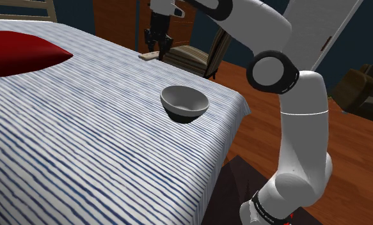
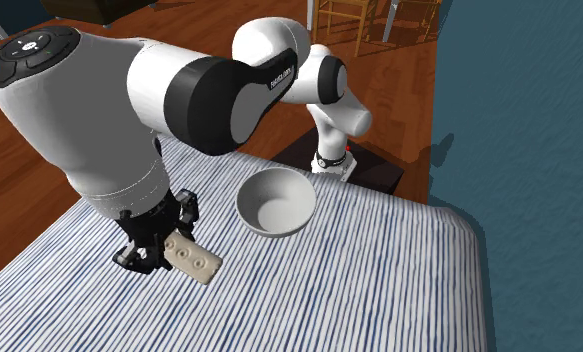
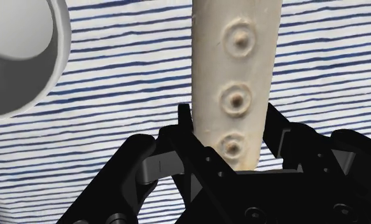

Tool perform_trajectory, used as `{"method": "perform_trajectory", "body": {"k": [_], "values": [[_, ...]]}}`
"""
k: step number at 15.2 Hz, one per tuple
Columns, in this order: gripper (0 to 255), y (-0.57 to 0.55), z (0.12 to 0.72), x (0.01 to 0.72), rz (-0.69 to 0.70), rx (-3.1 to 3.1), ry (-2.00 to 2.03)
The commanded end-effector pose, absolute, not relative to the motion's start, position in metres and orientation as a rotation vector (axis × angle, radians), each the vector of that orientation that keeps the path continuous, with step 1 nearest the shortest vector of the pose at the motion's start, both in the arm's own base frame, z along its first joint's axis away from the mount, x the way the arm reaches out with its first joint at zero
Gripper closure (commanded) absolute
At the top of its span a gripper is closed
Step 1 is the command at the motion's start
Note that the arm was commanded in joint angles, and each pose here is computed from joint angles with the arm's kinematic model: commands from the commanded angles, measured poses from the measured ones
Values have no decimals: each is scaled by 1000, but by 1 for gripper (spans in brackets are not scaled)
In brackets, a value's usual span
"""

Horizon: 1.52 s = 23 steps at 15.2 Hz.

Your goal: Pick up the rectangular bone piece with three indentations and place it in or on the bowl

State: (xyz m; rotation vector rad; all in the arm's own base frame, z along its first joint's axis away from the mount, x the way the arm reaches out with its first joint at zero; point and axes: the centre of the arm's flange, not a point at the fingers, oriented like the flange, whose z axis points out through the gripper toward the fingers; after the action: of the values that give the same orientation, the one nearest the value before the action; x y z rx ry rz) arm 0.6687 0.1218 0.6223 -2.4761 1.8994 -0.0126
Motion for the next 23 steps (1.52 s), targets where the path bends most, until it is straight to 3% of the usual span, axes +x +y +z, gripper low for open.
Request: {"method": "perform_trajectory", "body": {"k": [1,18,23], "values": [[255,121,631,669,-12,-2476,1900],[255,106,640,442,-12,-2476,1900],[255,106,614,442,-12,-2476,1900]]}}
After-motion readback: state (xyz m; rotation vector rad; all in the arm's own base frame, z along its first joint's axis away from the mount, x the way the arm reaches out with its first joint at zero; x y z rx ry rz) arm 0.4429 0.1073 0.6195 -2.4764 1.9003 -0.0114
